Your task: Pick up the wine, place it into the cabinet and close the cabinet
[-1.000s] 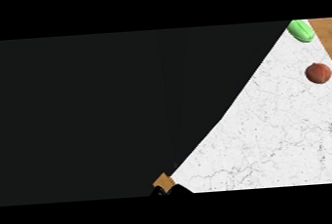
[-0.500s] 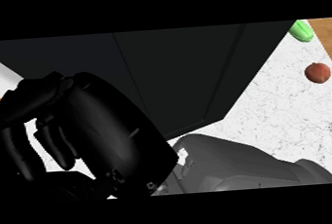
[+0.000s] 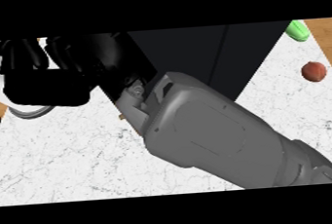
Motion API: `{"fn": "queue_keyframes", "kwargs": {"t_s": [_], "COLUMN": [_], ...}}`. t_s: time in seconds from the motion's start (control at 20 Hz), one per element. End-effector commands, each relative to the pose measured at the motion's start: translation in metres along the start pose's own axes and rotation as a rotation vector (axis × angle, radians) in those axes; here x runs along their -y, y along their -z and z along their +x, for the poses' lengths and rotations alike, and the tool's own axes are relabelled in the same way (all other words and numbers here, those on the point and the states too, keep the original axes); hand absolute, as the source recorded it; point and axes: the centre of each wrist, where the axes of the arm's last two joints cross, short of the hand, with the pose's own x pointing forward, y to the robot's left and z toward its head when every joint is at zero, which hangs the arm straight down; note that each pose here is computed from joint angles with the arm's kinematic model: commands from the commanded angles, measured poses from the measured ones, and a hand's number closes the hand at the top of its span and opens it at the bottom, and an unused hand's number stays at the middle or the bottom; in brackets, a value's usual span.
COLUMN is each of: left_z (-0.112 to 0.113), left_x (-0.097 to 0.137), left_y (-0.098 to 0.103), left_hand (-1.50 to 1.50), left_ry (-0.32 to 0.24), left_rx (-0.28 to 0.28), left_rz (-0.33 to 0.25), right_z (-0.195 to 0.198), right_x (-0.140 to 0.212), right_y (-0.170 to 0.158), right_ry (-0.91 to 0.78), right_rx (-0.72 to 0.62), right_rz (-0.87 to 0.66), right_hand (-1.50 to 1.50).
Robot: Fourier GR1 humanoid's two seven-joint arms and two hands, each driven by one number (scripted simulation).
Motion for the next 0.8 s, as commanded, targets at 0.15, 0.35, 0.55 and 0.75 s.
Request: {"fn": "queue_keyframes", "kwargs": {"t_s": [0.15,0.35,0.55,0.75], "left_z": [0.006,-0.001,0.003,0.007], "left_x": [-0.002,0.007,0.000,0.003], "left_y": [0.008,0.003,0.016,0.006], "left_hand": [-1.50,-1.50,-1.50,-1.50], "left_ry": [0.020,0.004,0.006,0.002], "left_rx": [0.010,-0.010,-0.002,-0.016], "left_rz": [-0.001,0.000,-0.002,-0.034], "right_z": [-0.040,-0.071,-0.068,-0.086], "right_x": [0.047,0.058,0.083,0.082], "right_y": [0.029,0.025,0.026,0.028], "right_ry": [-0.019,-0.053,-0.088,-0.146], "right_rx": [-0.039,-0.049,-0.039,-0.049], "right_rz": [-0.043,-0.061,-0.079,-0.108], "right_hand": [1.50,1.50,1.50,1.50]}}
